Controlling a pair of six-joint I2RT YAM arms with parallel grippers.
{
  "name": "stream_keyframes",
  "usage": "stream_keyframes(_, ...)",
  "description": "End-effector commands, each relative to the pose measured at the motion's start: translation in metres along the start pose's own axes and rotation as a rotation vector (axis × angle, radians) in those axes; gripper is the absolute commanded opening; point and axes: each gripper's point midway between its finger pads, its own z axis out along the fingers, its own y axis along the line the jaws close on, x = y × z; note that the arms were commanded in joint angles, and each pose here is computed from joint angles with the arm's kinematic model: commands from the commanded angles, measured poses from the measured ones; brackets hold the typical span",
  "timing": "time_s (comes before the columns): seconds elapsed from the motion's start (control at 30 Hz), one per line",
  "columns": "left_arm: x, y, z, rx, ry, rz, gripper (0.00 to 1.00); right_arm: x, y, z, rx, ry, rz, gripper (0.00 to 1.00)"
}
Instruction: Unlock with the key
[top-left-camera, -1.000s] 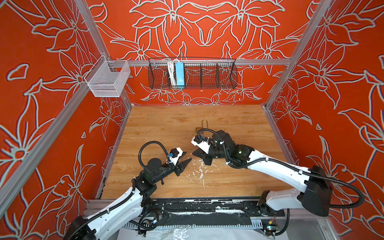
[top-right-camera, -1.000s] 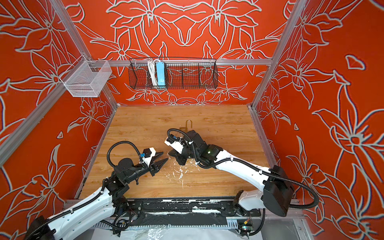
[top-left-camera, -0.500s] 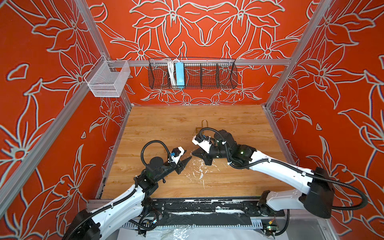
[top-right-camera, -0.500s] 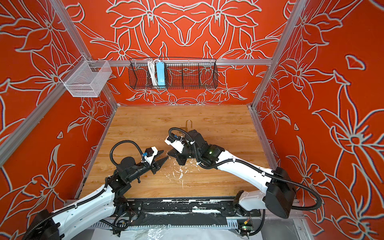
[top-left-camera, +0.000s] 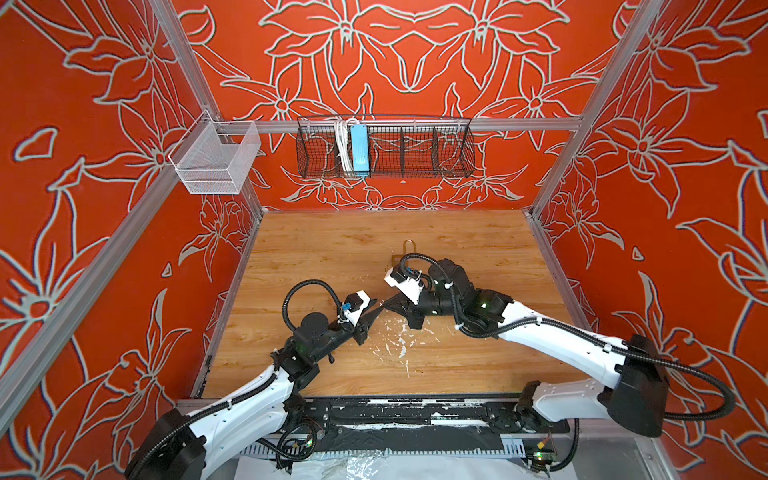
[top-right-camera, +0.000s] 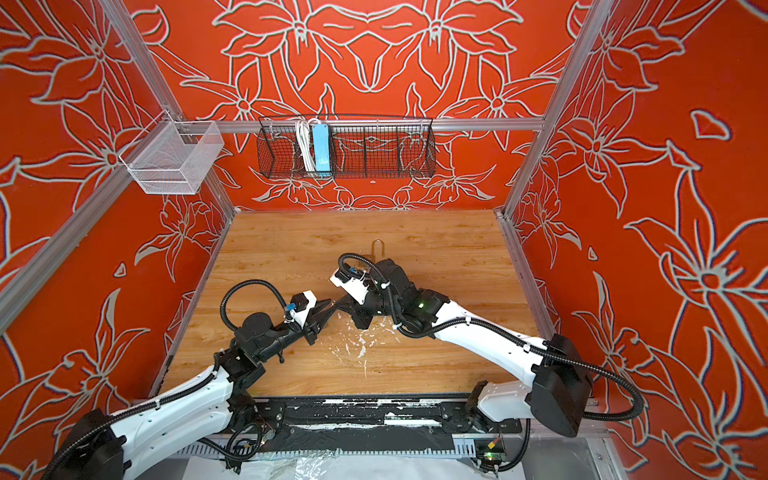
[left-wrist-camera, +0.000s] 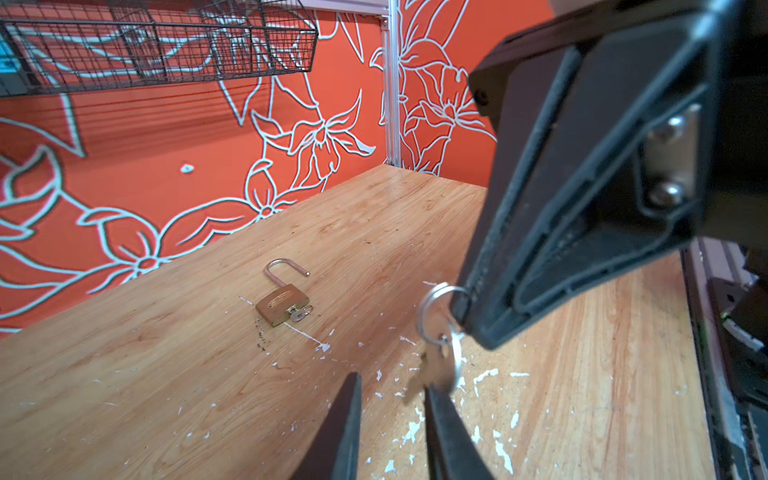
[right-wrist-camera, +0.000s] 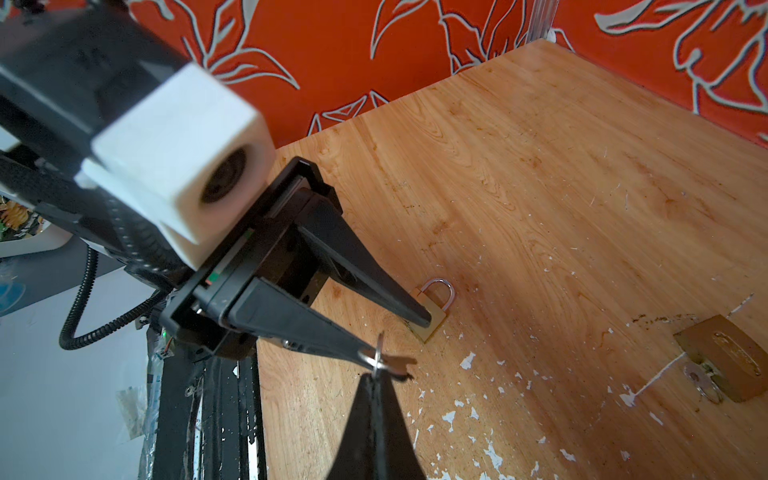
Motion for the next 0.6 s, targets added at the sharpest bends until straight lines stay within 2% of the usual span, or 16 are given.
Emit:
stream_keyframes(0.0, -0.02, 0.001, 0.002, -0.007, -0.072, 0.043, 0.24, -0.024, 0.004, -0.008, 0.002, -0.061, -0.01, 0.0)
stream_keyframes(0.23, -0.023, -0.009, 0.0, 0.046, -0.087, 0.082, 0.09, -0.021, -0.002, -0.009, 0.037, -0.058, 0.006, 0.0)
stream_keyframes(0.33, -0.023, -0.018, -0.003, 0.093, -0.082, 0.099, 0.0, -0.021, -0.006, -0.009, 0.058, -0.06, 0.018, 0.0)
stream_keyframes(0.57, -0.014, -0.024, -0.004, 0.131, 0.005, 0.098, 0.0, -0.022, -0.019, -0.016, 0.14, -0.083, 0.047, 0.0)
